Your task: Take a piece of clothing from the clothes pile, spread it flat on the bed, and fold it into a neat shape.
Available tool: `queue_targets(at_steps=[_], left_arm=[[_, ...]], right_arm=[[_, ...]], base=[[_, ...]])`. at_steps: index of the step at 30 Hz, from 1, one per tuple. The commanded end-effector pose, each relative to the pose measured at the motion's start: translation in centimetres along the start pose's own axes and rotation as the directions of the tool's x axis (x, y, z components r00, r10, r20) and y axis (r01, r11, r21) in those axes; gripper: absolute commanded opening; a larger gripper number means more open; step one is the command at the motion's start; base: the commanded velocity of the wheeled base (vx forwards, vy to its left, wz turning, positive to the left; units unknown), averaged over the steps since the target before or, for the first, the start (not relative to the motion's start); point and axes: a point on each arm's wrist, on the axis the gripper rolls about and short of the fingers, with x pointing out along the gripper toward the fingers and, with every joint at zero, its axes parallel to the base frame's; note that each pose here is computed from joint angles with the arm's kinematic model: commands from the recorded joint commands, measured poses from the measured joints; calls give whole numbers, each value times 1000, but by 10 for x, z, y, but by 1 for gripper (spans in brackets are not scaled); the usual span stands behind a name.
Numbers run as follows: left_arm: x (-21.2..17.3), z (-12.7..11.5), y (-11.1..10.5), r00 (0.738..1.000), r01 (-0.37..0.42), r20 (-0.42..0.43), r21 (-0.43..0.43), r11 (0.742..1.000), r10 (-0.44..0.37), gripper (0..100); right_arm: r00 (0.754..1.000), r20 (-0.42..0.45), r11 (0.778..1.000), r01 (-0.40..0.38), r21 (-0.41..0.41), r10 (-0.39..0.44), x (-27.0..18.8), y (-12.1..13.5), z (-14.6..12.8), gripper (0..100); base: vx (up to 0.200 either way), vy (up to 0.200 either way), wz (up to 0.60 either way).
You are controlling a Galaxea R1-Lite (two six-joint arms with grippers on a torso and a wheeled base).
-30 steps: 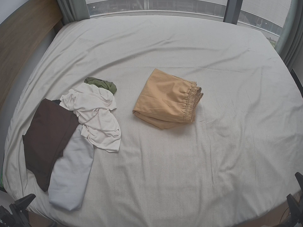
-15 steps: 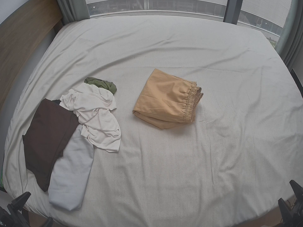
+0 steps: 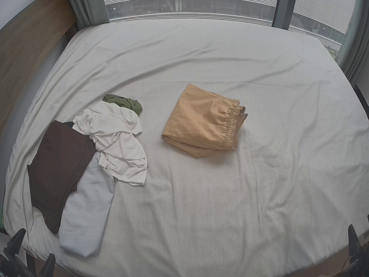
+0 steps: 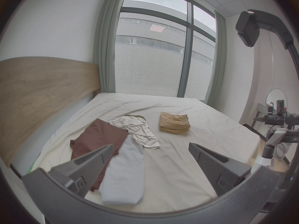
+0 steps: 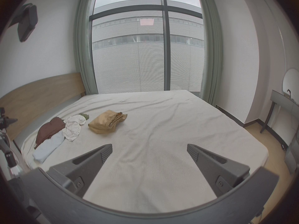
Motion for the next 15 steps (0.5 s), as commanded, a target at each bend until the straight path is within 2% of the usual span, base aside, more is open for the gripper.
queue_targets(at_steps=[1,5,9,10,11,13,15], left_arm=[[-1,-5,0,1000,-21,11,11,1000,21,100],[-1,-5,0,999,-38,11,17,999,38,100],[-2,-5,4,982,-190,11,20,982,190,100],[-2,-5,4,982,-190,11,20,982,190,100],[-2,-6,5,970,-242,6,38,969,242,100],[-2,-6,5,971,-241,6,36,970,241,100],[-2,-10,5,973,-226,-34,29,974,227,100]], right_arm=[[1000,-15,1000,-9,-7,9,0,0,-6,100],[1000,-15,1000,-9,-6,9,0,0,-6,100],[1000,-15,1000,-9,-6,9,0,0,-6,100],[1000,-15,1000,-9,-6,9,0,0,-6,100],[1000,-15,1000,-9,-6,9,0,0,-6,100],[1000,-15,1000,-9,-6,9,0,0,-6,100],[1000,-15,1000,-11,-7,11,0,0,-6,100]], base=[[0,0,0],[0,0,0],[0,0,0],[0,0,0],[0,0,0],[0,0,0],[0,0,0]])
